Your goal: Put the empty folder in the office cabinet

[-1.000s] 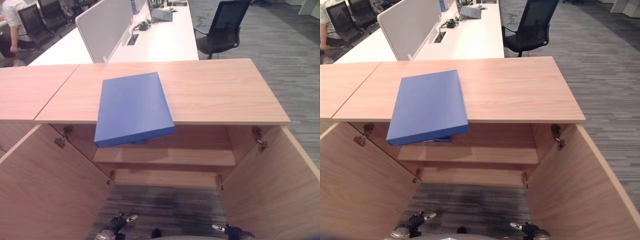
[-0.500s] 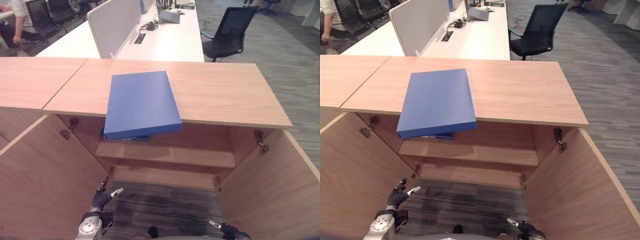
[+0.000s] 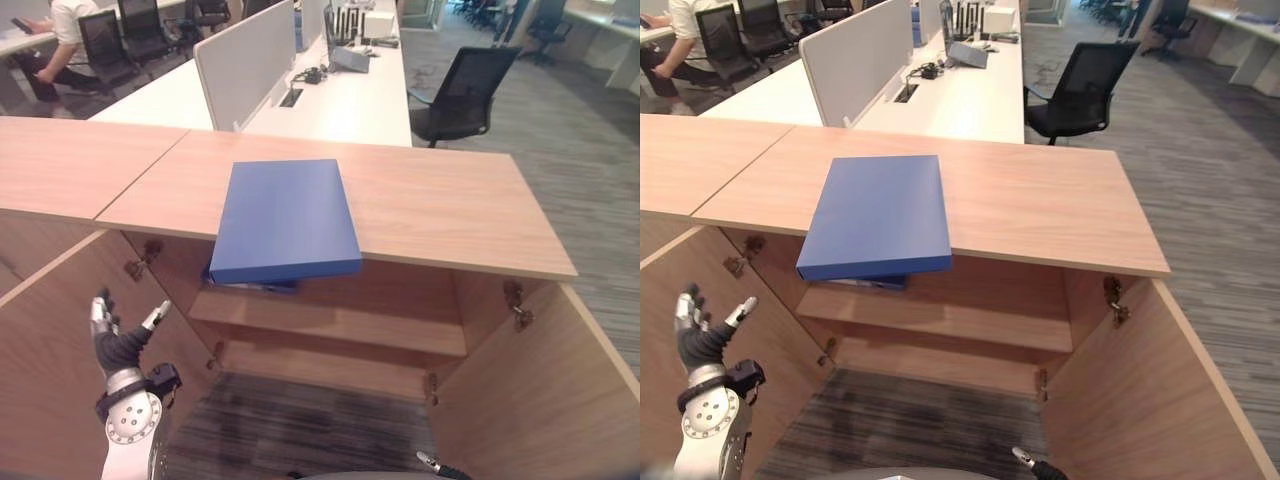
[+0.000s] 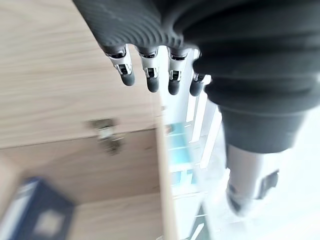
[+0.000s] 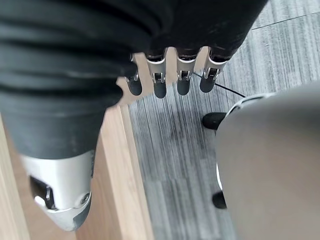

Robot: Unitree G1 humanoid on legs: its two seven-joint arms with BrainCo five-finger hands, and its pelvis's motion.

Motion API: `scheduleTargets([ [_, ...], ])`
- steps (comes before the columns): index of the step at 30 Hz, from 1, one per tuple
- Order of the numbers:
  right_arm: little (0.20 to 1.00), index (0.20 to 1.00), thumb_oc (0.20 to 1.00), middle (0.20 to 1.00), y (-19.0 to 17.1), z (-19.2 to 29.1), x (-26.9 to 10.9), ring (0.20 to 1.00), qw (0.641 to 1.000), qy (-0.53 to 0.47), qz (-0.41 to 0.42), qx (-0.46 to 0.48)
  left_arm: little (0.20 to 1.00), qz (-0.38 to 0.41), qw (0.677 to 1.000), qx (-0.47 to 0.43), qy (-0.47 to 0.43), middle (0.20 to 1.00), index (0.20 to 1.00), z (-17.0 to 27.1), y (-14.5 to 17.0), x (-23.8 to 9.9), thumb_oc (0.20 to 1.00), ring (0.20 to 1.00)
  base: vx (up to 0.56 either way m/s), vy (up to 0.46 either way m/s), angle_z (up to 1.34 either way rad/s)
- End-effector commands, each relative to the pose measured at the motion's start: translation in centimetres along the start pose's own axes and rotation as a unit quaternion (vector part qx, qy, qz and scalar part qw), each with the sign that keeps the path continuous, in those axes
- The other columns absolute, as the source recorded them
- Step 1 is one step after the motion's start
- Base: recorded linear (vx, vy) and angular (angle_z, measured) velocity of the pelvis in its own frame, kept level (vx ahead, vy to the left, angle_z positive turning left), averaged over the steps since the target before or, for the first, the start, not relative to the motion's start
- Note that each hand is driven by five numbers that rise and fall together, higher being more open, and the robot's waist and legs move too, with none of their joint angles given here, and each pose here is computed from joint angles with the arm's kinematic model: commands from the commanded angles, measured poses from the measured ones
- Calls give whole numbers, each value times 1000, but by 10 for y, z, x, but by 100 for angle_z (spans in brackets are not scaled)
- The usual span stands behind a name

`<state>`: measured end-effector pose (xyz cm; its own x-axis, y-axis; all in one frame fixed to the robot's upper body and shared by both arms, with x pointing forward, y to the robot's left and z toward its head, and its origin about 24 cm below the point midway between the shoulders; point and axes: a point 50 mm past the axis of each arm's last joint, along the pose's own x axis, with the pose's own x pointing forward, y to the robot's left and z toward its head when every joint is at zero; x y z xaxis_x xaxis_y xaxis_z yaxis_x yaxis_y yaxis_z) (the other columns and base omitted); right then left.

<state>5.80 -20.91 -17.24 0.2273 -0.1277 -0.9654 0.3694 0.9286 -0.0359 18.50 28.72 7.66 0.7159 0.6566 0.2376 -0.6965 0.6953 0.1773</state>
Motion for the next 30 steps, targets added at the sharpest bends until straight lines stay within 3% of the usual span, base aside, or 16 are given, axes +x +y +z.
scheduleTargets([
  [1, 1000, 1000, 1000, 1000, 13, 0, 2, 1000, 1000, 9, -3, -1, 1000, 39, 984, 56, -166, 1000, 1000, 51, 13, 14, 1000, 1000, 0, 0, 0],
  [7, 1000, 1000, 1000, 1000, 11, -2, 2, 1000, 1000, 17, -12, -13, 1000, 21, 962, 79, -259, 1000, 1000, 83, 7, 12, 1000, 1000, 0, -5, 0],
  [11, 1000, 1000, 1000, 1000, 10, 8, 3, 1000, 999, 9, -10, -31, 1000, -116, 924, 86, -353, 1000, 1000, 118, -24, 4, 1000, 1000, -8, -7, 0],
  [13, 1000, 1000, 1000, 1000, 5, 11, 3, 1000, 999, 11, -11, -35, 1000, -221, 906, 39, -360, 1000, 1000, 129, -43, -6, 1000, 1000, 0, 0, 0],
  [16, 1000, 1000, 1000, 1000, 6, 11, 3, 1000, 999, 15, -2, -47, 1000, -264, 891, 36, -369, 1000, 1000, 134, -53, -9, 1000, 1000, 0, 0, 0],
  [30, 1000, 1000, 1000, 1000, 6, 5, 3, 1000, 995, 24, -2, -97, 1000, -330, 864, 111, -364, 1000, 1000, 116, -99, -9, 1000, 1000, 0, -4, -3],
])
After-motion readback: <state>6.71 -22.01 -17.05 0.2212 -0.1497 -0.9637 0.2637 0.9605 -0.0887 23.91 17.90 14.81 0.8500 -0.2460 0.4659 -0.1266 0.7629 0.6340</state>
